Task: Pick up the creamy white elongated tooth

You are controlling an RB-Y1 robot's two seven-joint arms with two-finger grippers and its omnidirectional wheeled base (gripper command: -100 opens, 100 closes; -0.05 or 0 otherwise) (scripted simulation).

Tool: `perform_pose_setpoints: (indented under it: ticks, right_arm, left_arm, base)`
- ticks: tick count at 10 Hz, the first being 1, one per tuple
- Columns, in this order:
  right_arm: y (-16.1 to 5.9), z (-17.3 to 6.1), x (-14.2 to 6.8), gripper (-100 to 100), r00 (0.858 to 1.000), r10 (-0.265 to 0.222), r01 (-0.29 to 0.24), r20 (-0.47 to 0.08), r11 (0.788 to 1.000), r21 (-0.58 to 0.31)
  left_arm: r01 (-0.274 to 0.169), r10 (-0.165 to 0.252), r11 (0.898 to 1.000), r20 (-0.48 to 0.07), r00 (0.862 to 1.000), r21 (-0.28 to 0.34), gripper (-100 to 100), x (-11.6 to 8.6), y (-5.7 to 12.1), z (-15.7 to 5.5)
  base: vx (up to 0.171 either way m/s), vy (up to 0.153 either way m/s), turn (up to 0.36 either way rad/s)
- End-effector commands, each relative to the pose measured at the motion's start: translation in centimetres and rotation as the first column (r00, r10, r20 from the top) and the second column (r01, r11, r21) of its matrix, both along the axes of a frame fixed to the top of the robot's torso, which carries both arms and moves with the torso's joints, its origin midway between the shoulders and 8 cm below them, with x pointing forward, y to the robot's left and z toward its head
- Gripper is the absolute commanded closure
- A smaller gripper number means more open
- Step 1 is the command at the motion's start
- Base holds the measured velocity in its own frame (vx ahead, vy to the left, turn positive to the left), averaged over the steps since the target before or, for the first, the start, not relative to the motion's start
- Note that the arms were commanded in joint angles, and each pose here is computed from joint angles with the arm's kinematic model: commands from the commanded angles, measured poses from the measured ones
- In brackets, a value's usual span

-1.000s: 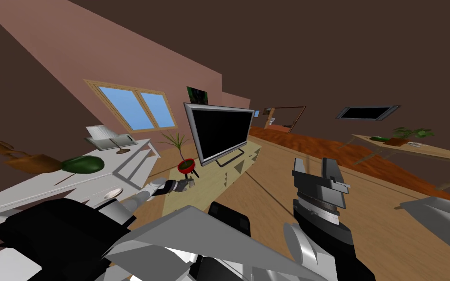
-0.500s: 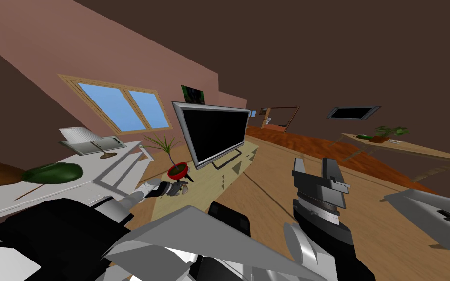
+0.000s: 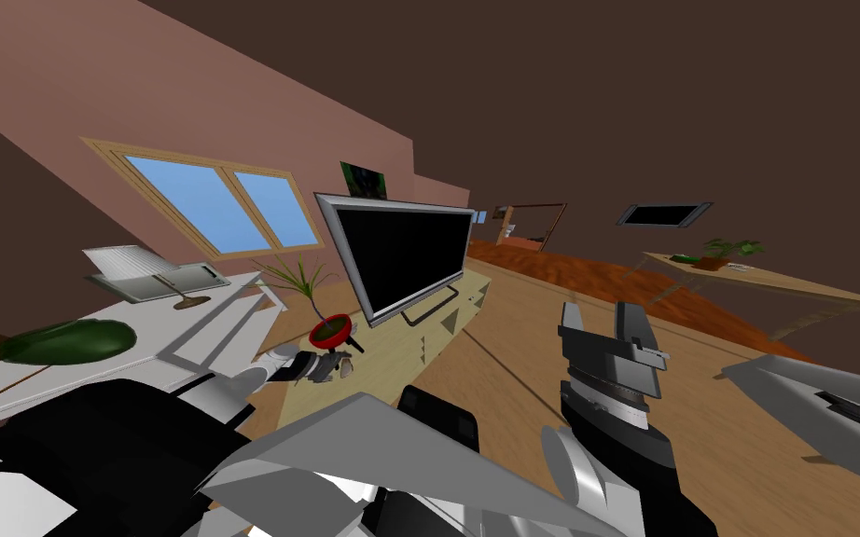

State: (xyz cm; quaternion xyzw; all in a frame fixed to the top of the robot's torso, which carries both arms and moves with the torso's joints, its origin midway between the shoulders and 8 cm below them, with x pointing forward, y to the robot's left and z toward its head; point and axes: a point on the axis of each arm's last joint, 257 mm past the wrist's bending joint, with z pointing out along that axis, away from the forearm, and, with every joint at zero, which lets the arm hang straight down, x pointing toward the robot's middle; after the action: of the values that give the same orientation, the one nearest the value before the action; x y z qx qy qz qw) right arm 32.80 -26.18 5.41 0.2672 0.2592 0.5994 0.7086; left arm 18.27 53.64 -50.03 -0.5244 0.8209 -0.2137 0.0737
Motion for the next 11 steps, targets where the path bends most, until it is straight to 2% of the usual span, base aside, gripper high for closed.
perform_pose_setpoints:
  ticks: [1,3,4,5,7,8,11]
  right_arm:
    - [0.0,0.0,0.0,0,1.0,0.0,0.0,0.0,1.0,0.0]
    - [0.0,0.0,0.0,0,1.0,0.0,0.0,0.0,1.0,0.0]
    - [0.0,0.0,0.0,0,1.0,0.0,0.0,0.0,1.0,0.0]
    - [0.0,0.0,0.0,0,1.0,0.0,0.0,0.0,1.0,0.0]
    - [0.0,0.0,0.0,0,1.0,0.0,0.0,0.0,1.0,0.0]
    - [0.0,0.0,0.0,0,1.0,0.0,0.0,0.0,1.0,0.0]
    - [0.0,0.0,0.0,0,1.0,0.0,0.0,0.0,1.0,0.0]
  left_arm:
    - [-0.009,0.009,1.0,-0.011,1.0,0.003,-100,-0.3,0.4,-0.1]
    - [-0.013,0.013,1.0,-0.019,1.0,0.003,-100,-0.5,0.5,-0.2]
    - [-0.012,0.012,1.0,-0.02,1.0,0.003,0,-0.6,0.5,-0.2]
    - [-0.018,0.018,1.0,-0.016,1.0,0.006,-100,-1.2,-0.1,-1.3]
    - [-0.015,0.015,1.0,-0.017,1.0,0.005,-100,-1.2,-0.1,-1.2]
    - [-0.016,0.016,1.0,-0.016,1.0,0.006,100,-1.2,-0.1,-1.2]
    - [-0.015,0.015,1.0,-0.018,1.0,0.009,100,-1.3,0.1,-1.1]
  base:
    - [0.026,-0.021,0.008]
    - [0.017,-0.01,-0.013]
    - [0.0,0.0,0.0]
    - [0.006,-0.002,-0.002]
    - [0.0,0.0,0.0]
    - [0.0,0.0,0.0]
    - [-0.001,0.0,0.004]
